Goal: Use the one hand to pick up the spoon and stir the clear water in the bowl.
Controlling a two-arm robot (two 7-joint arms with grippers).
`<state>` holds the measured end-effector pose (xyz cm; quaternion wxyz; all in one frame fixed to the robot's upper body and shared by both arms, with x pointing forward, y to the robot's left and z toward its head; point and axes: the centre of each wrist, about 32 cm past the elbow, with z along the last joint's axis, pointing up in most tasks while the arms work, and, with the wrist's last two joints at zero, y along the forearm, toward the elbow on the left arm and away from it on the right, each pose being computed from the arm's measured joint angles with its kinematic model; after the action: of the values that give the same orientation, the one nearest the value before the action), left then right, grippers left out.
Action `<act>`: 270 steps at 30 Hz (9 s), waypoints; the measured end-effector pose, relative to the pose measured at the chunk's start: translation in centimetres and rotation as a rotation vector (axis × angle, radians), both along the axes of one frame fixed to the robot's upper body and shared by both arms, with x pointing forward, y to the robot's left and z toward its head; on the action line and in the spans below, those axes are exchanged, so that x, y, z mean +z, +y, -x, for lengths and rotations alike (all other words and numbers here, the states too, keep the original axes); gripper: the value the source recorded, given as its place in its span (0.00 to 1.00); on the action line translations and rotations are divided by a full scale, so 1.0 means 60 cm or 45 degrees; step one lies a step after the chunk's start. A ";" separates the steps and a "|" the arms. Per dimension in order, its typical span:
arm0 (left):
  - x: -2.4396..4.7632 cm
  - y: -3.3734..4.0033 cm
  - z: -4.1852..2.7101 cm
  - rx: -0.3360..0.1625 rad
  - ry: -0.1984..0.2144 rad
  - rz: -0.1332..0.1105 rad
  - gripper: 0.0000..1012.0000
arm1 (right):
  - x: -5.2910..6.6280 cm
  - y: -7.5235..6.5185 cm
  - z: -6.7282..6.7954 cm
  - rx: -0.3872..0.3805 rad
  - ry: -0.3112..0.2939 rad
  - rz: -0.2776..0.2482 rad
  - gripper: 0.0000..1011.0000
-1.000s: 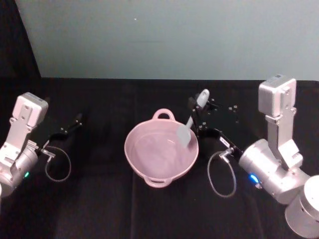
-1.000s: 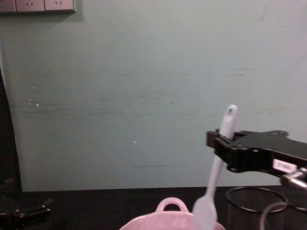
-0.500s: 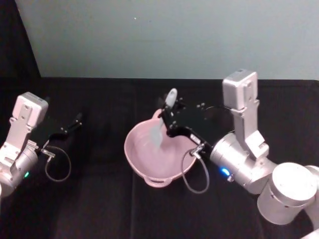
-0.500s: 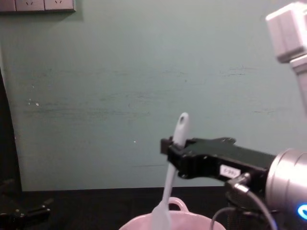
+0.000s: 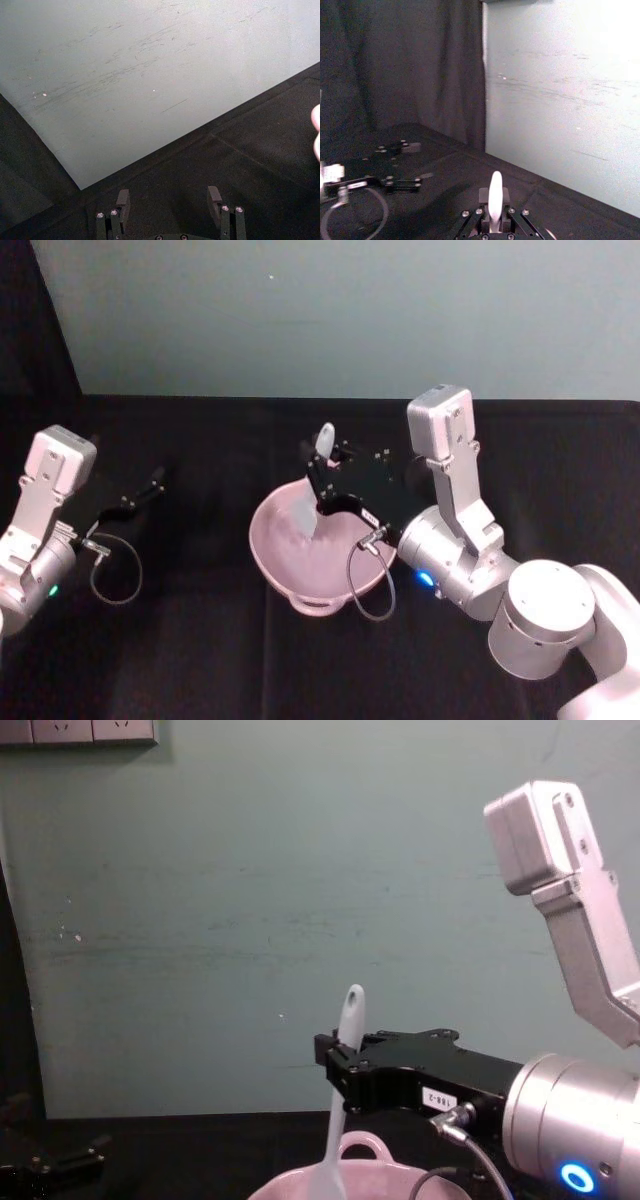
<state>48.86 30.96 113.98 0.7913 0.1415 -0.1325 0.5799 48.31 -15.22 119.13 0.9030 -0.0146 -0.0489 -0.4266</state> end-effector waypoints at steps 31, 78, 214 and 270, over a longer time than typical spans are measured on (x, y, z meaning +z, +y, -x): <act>0.000 0.000 0.000 0.000 0.000 0.000 1.00 | 0.038 -0.030 0.049 0.043 0.116 0.085 0.12; 0.000 0.000 0.000 0.000 0.000 0.000 1.00 | 0.028 -0.025 0.060 0.054 0.104 0.098 0.12; 0.000 0.000 0.000 0.000 0.000 0.000 1.00 | 0.013 -0.006 -0.029 -0.164 0.067 0.051 0.12; 0.000 0.000 0.000 0.000 0.000 0.000 1.00 | -0.009 0.040 -0.039 -0.168 -0.003 -0.029 0.12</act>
<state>48.86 30.97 113.98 0.7913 0.1415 -0.1325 0.5799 50.65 -12.82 118.58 0.8731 -0.0069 -0.0439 -0.4856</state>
